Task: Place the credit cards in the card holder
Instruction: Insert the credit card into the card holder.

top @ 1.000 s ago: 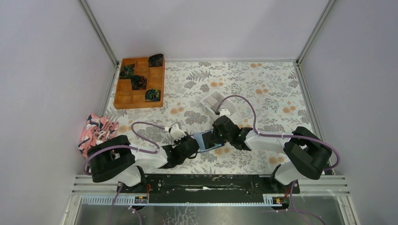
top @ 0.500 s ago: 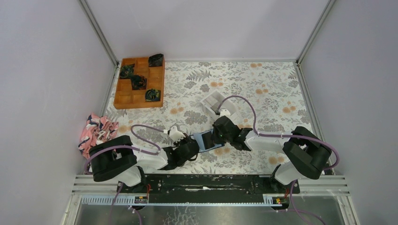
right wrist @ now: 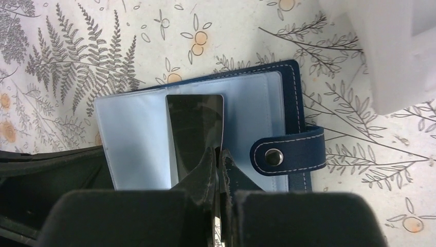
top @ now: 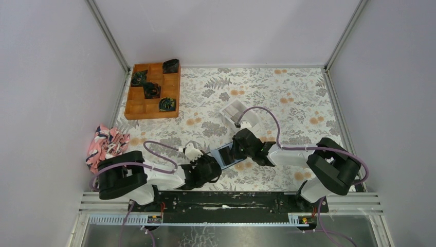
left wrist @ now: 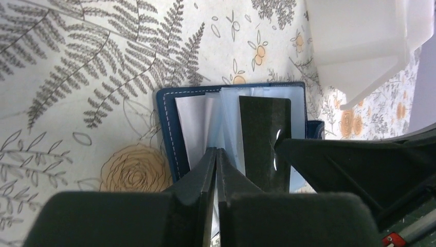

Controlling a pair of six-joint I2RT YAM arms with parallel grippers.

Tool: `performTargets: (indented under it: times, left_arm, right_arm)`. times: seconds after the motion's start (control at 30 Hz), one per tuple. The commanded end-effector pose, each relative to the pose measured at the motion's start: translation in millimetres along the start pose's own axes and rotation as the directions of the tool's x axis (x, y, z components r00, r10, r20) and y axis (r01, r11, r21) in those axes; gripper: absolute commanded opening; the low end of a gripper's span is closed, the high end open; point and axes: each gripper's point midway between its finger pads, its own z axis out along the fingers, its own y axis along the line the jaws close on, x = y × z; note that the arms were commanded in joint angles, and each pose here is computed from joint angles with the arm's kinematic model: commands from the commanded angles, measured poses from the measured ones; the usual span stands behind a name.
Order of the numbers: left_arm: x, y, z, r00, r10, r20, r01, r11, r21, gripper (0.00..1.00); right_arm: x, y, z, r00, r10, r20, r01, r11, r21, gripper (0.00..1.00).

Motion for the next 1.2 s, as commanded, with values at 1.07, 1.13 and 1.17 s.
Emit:
performTargets:
  times: [1.07,1.13,1.17]
  left_arm:
    - [-13,95,-70,0.987,0.152,-0.052,-0.16,0.949,-0.27,0.39]
    - [-11,96,-70,0.986,0.161,-0.051,-0.169,0.947,-0.274,0.35]
    - [-10,96,-70,0.984,0.169,-0.052,-0.177,0.944,-0.278,0.33]
  right_arm:
    - [66,-32,7,0.976,-0.041,-0.213,0.055,0.997,0.06,0.0]
    - [65,-32,7,0.976,-0.042,-0.212,0.056,0.997,0.059,0.0]
    - [64,-31,7,0.977,-0.044,-0.211,0.057,0.997,0.057,0.0]
